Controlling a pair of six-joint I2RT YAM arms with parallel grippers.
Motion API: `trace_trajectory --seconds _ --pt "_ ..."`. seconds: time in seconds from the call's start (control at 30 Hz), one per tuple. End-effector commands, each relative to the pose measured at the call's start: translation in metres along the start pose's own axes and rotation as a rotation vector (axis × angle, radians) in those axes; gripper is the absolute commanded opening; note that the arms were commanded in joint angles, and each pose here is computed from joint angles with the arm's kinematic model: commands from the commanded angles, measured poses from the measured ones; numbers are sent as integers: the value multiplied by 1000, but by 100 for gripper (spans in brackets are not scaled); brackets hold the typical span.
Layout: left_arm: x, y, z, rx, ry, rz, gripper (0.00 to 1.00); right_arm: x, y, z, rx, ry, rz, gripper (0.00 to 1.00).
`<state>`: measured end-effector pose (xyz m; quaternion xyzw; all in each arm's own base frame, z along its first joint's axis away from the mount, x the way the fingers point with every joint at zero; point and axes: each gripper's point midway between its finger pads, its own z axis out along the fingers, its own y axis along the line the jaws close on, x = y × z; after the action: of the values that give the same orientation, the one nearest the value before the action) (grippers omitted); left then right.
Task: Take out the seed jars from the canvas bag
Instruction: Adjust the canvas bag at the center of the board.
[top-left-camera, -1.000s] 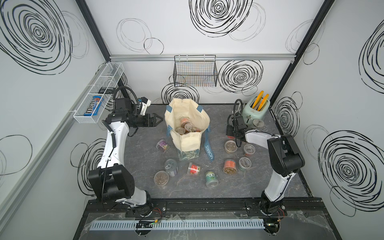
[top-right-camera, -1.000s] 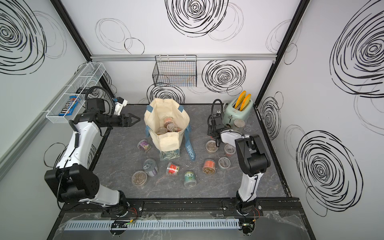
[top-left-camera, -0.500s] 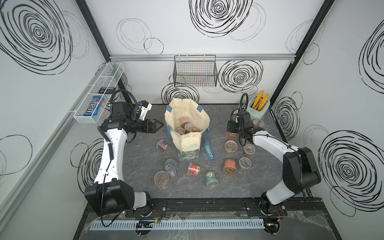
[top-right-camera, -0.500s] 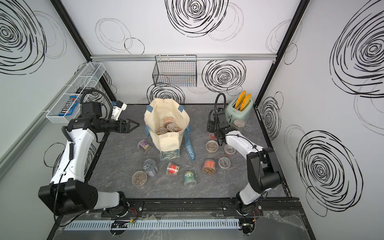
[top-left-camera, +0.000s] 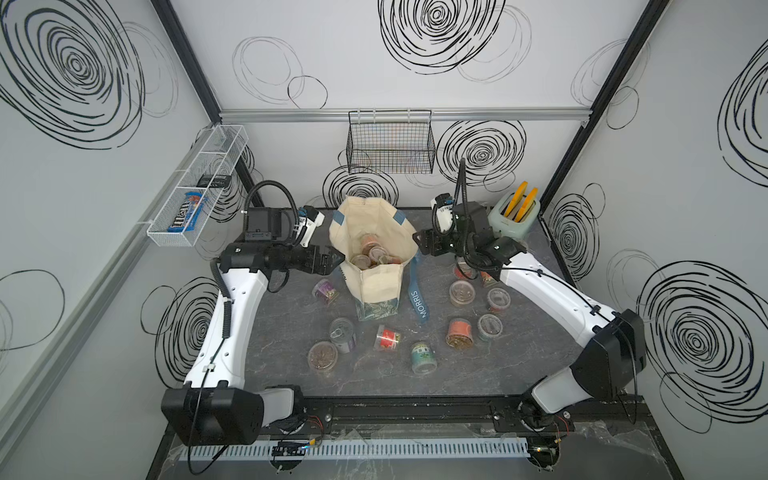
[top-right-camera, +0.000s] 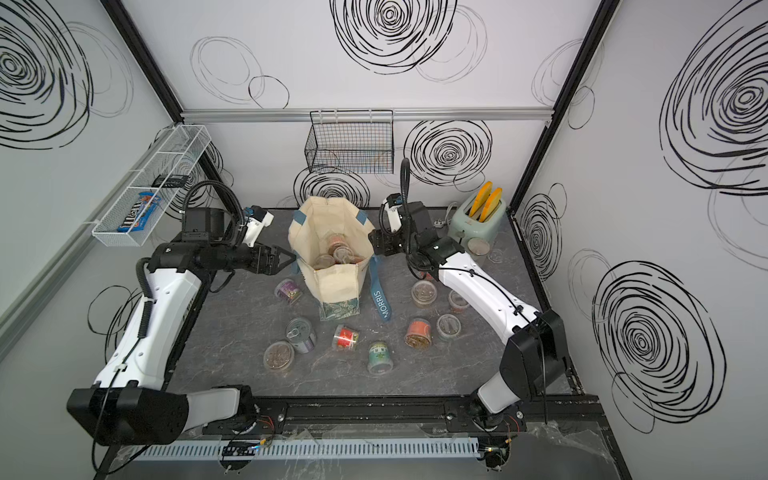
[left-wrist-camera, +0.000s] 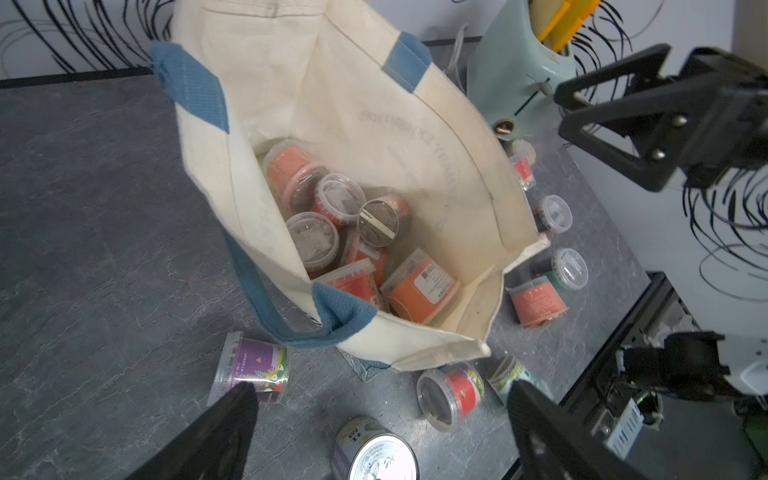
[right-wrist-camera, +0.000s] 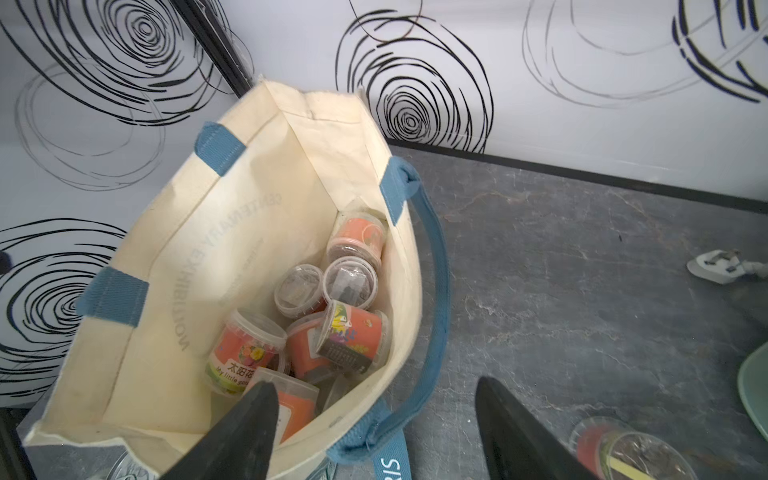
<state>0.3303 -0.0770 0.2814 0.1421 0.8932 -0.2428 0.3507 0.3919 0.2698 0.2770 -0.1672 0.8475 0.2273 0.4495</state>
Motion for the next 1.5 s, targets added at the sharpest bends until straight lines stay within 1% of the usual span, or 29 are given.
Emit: trace_trajectory --seconds 0.0,0.1,0.23,0.3,0.4,0.43,0.5,0.6,0.67,0.73,0.8,0.83,0.9,1.0,1.1,1.2,1.23,1.27,1.3,1.33,1.37,1.4,1.47 --pt "-4 24 16 -79 -11 -79 96 4 -12 7 41 5 -60 81" --pt "-9 33 34 -81 -19 -133 96 4 -23 14 67 3 -74 81" --pt "-31 55 60 -148 -53 -146 100 1 -23 18 66 -6 -76 81" --pt "-42 65 79 -165 -50 -156 96 0 -20 14 52 -21 -68 81" --pt "-52 77 109 -175 -4 -162 89 4 -21 1 51 -45 -57 81" --pt "-54 80 117 -174 11 -159 82 5 -22 -4 53 -54 -53 81" --pt "-62 80 133 -131 28 -138 55 8 -22 -15 54 -67 -52 81" --pt "-74 76 151 -63 32 -109 24 12 -22 -28 53 -67 -53 81" --pt "-82 67 159 -27 29 -69 12 17 -20 -35 42 -56 -62 81" --pt "-90 51 165 26 24 -8 6 22 -19 -40 32 -44 -64 81" --pt "-97 29 168 89 16 88 5 27 -9 -46 -22 -44 -90 81" --pt "-98 18 170 117 13 136 0 30 -3 -48 -57 -43 -107 81" --pt "-98 -7 173 178 6 261 0 36 9 -54 -113 -41 -150 80" --pt "-95 -38 179 242 0 413 0 38 18 -61 -157 -40 -196 79" --pt "-95 -63 184 302 -12 529 0 42 26 -66 -205 -36 -238 79" --pt "-108 -74 186 338 -58 564 0 52 42 -68 -285 -21 -273 78" --pt "-112 -74 188 340 -66 568 2 56 48 -68 -313 -16 -290 78" --pt "-117 -73 189 335 -75 571 8 61 56 -69 -342 -12 -323 79" --pt "-122 -73 190 330 -81 573 9 68 65 -70 -374 -8 -374 79" --pt "-125 -72 190 327 -82 567 11 74 72 -72 -395 -8 -425 81" --pt "-130 -72 189 321 -85 562 27 79 80 -73 -413 -13 -484 84" --pt "-133 -71 187 312 -87 558 49 84 87 -75 -433 -14 -537 87" --pt "-136 -68 182 296 -82 549 69 90 92 -74 -450 -9 -602 93"
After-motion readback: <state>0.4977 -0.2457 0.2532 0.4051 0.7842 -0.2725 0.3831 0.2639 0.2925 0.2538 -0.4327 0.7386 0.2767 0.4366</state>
